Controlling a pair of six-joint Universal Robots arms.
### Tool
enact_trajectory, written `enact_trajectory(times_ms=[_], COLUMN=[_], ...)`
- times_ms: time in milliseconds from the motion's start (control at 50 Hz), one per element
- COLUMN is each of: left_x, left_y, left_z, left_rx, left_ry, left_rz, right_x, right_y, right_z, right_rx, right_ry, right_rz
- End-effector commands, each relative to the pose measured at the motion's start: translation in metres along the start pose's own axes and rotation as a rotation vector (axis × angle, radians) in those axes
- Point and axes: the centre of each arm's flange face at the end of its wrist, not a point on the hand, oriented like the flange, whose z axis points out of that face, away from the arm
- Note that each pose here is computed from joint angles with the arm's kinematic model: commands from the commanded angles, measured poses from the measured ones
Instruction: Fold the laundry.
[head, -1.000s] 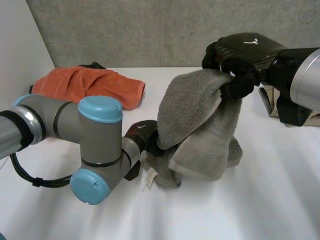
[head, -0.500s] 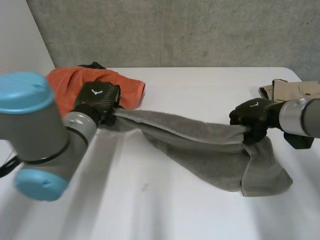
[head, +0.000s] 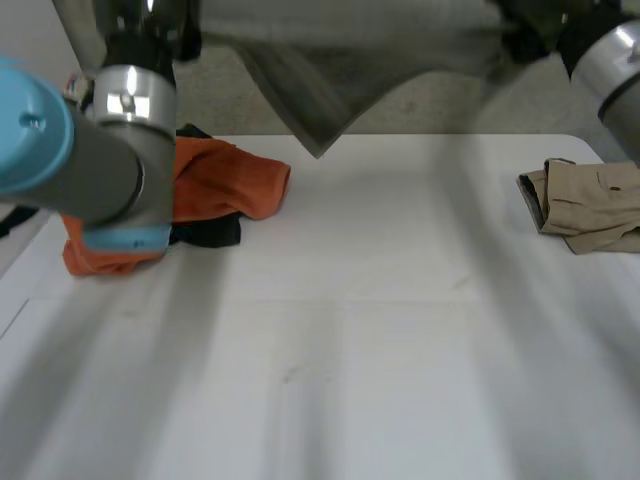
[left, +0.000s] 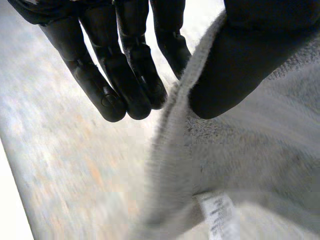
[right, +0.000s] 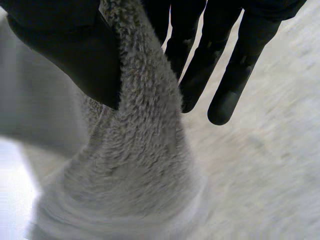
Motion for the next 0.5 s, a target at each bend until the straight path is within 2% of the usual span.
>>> enact_trajectory(times_ms=[20,140,240,360,500], left_x=[0.020,0.041,0.042,0.031,0.019], left_y=[0.059,0.098,0.100,0.078,0.060], left_z=[-0.077,-0.140,-0.155,-0.145,-0.138], left_rx=[-0.274,-0.457,-0.499,-0.457,-0.439], left_ry=[0.158,0.269,0.268,0.218,0.189], left_rz=[0.014,0.018,0.019,0.010,0.012], right_x=[-0.038,-0.092,-0.106,-0.102,-0.077], right_y=[0.074,0.141,0.165,0.159,0.137], right_z=[-0.033,-0.066,-0.077,-0.079,-0.087], right_rx=[-0.298,-0.462,-0.513,-0.570,-0.648], right_ry=[-0.236,-0.465,-0.529,-0.464,-0.291], right_rz=[0.109,0.066,-0.056,-0.011,0.223])
